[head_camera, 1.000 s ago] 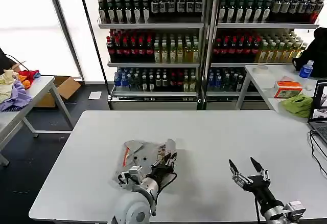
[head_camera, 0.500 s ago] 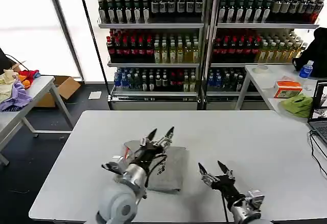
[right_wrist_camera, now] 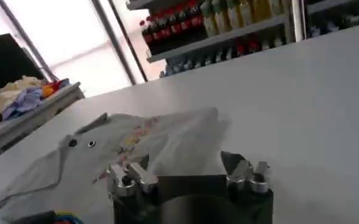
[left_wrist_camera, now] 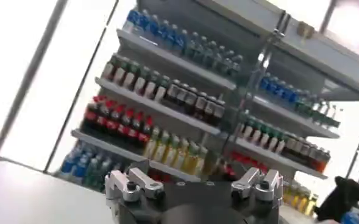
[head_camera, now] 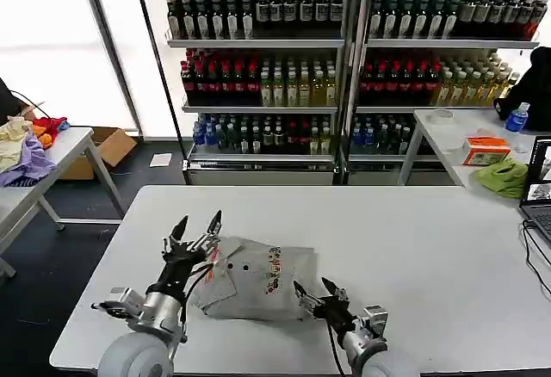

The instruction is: Fold and organize the clothes.

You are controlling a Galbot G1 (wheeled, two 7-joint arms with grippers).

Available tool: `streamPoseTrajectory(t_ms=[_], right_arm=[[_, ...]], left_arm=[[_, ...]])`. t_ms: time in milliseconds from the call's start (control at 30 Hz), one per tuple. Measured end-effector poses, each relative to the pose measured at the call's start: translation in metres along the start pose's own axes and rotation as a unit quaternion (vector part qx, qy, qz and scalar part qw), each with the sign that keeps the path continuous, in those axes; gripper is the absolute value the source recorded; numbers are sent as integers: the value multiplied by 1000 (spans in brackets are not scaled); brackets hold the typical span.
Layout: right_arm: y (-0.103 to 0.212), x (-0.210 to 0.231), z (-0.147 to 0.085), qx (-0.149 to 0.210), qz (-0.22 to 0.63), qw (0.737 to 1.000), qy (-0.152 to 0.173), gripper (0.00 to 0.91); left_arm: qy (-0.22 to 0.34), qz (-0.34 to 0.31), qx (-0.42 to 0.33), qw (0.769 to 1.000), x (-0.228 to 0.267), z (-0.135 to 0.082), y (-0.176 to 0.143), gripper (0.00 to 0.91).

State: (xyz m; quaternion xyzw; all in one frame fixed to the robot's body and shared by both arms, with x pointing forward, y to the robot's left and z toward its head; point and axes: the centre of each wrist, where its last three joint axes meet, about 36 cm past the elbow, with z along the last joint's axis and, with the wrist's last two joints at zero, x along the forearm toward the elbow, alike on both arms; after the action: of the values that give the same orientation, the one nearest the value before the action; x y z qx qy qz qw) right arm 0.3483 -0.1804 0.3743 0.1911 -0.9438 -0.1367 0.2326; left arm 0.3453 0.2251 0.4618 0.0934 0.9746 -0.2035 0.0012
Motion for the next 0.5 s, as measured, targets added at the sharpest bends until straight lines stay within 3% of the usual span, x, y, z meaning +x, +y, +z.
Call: streamPoseTrajectory(t_ms=[500], right_arm=[[-6, -5, 3, 19, -11, 1000, 4, 0]], left_arm=[[-10, -14, 26, 1000, 17, -4, 7, 907]])
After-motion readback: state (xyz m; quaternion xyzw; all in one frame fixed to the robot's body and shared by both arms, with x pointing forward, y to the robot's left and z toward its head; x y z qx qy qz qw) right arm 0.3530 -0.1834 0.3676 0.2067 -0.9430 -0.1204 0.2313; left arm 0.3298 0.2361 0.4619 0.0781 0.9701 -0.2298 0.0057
